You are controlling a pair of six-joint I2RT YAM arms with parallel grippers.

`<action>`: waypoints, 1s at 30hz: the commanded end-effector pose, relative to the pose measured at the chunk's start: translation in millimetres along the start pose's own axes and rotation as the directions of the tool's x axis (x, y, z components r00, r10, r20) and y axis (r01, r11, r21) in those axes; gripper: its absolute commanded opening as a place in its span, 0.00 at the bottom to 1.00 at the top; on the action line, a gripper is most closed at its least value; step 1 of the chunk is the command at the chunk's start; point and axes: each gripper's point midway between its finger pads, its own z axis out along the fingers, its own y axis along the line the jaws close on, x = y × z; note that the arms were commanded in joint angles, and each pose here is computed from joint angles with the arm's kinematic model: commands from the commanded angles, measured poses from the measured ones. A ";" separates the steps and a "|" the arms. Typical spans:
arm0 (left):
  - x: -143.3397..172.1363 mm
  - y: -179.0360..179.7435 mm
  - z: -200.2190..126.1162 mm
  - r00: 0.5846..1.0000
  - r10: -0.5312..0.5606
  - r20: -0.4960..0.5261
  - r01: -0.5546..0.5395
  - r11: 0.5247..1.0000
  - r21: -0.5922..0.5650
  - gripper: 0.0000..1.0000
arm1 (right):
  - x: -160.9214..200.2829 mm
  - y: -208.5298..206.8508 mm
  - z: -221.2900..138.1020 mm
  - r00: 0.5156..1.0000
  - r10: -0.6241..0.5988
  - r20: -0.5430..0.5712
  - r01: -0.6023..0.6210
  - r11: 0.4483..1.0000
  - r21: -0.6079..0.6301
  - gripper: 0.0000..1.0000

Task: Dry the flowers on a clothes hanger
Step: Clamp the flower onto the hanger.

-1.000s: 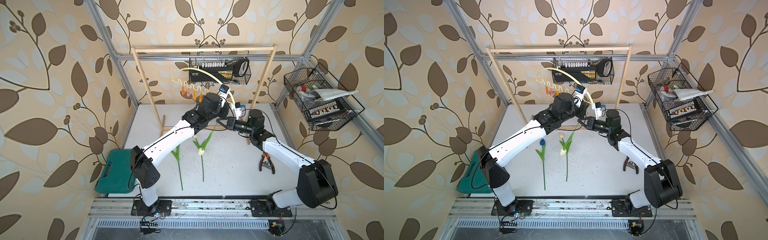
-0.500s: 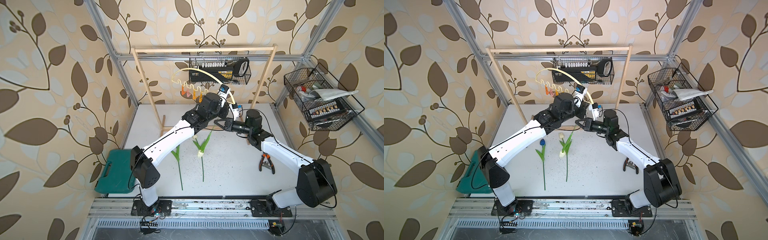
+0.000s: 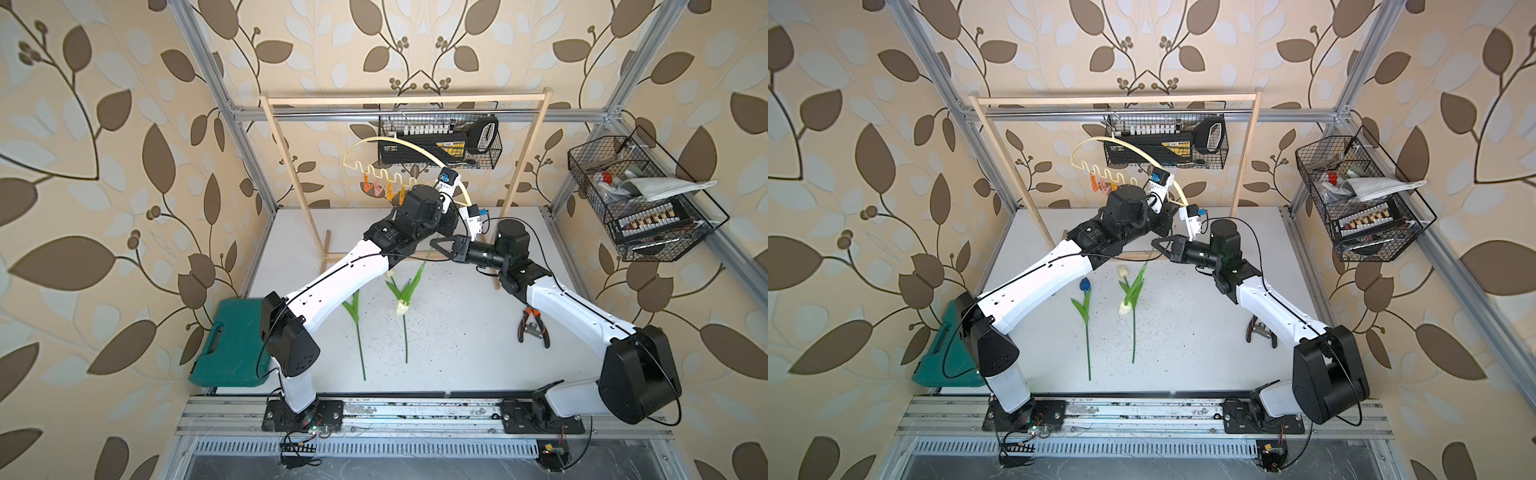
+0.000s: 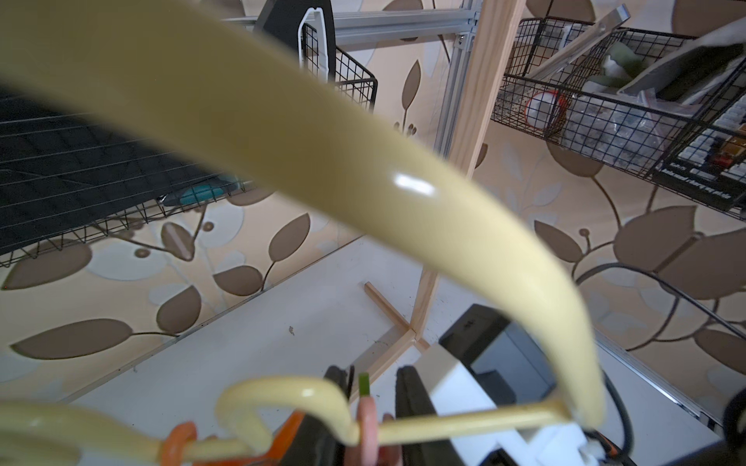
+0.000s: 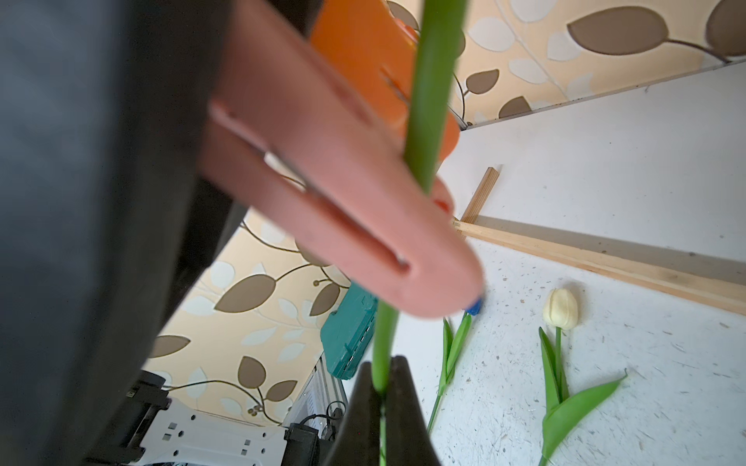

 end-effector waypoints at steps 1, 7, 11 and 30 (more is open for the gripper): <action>-19.2 2.6 -16.5 0.998 -0.015 0.053 0.015 1.000 -0.001 0.24 | -2.8 14.5 -3.9 0.999 -0.043 0.014 0.044 0.998 -0.043 0.00; -20.8 2.8 -17.9 0.998 -0.017 0.057 0.017 1.000 -0.002 0.25 | -3.8 14.9 -3.0 0.999 -0.036 0.017 0.037 0.998 -0.050 0.00; -20.8 3.1 -18.2 0.998 -0.018 0.057 0.018 1.000 -0.004 0.32 | -5.5 18.2 -4.2 0.999 -0.040 0.022 0.041 0.998 -0.054 0.00; -25.7 2.0 -27.2 0.998 -0.028 0.056 0.028 1.000 0.006 0.69 | 1.3 -6.7 5.0 1.000 -0.014 -0.011 0.014 1.000 0.015 0.00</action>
